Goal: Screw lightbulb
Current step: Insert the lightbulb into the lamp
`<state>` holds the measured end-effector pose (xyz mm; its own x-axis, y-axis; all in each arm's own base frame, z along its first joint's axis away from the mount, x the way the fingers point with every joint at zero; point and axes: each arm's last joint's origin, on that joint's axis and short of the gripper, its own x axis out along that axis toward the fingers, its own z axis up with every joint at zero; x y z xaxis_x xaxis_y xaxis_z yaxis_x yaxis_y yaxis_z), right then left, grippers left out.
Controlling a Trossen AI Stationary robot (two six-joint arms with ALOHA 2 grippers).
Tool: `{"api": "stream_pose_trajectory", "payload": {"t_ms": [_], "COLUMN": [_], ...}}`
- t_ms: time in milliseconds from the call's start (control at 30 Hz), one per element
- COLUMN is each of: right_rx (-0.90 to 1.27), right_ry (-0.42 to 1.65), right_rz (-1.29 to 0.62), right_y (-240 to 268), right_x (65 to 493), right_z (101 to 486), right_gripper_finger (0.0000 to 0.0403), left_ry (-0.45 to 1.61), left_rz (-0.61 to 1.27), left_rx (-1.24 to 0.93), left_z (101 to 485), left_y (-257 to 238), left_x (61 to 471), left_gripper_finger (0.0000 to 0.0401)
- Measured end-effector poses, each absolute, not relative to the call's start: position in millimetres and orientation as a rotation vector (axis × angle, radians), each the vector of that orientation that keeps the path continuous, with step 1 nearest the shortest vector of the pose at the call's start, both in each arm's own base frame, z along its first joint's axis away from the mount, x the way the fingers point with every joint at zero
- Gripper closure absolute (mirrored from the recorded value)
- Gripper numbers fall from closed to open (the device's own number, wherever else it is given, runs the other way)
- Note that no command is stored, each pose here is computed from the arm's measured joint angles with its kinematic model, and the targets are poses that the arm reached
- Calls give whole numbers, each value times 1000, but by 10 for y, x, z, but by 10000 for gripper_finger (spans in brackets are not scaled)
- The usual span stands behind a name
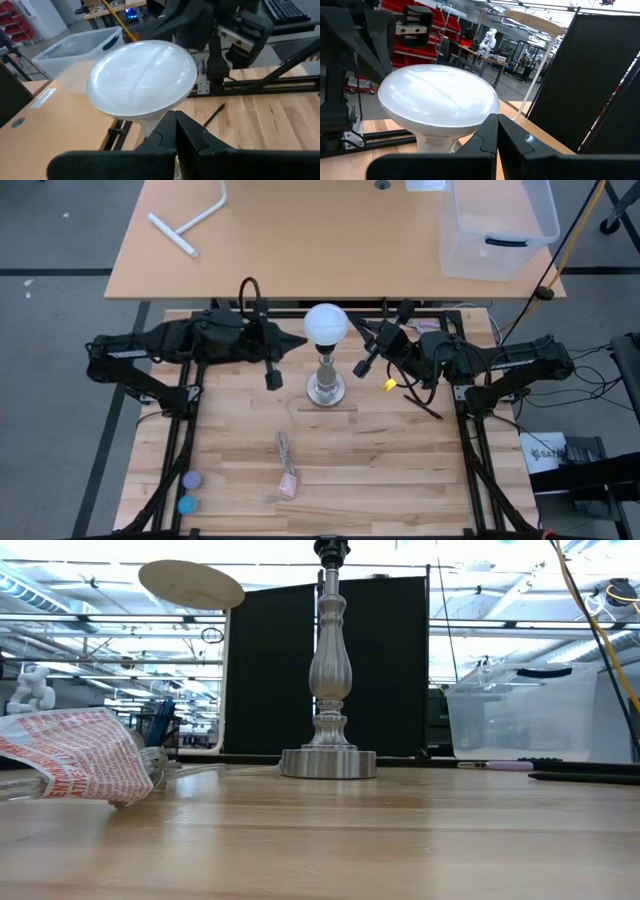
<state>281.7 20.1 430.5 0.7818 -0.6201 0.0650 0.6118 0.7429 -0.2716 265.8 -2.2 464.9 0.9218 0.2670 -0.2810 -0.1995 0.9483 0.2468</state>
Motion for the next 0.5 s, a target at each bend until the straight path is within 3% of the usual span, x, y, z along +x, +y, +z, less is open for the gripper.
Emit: {"api": "stream_pose_trajectory", "payload": {"t_ms": [500], "right_rx": [-298], "right_ry": [39], "right_rz": [-674], "right_y": [201], "right_x": [2817], "right_z": [4300], "right_gripper_finger": [403], "left_ry": [303], "left_rz": [266], "left_rx": [232], "left_z": [4683], "left_y": [-3], "left_x": [2605], "left_gripper_finger": [401]}}
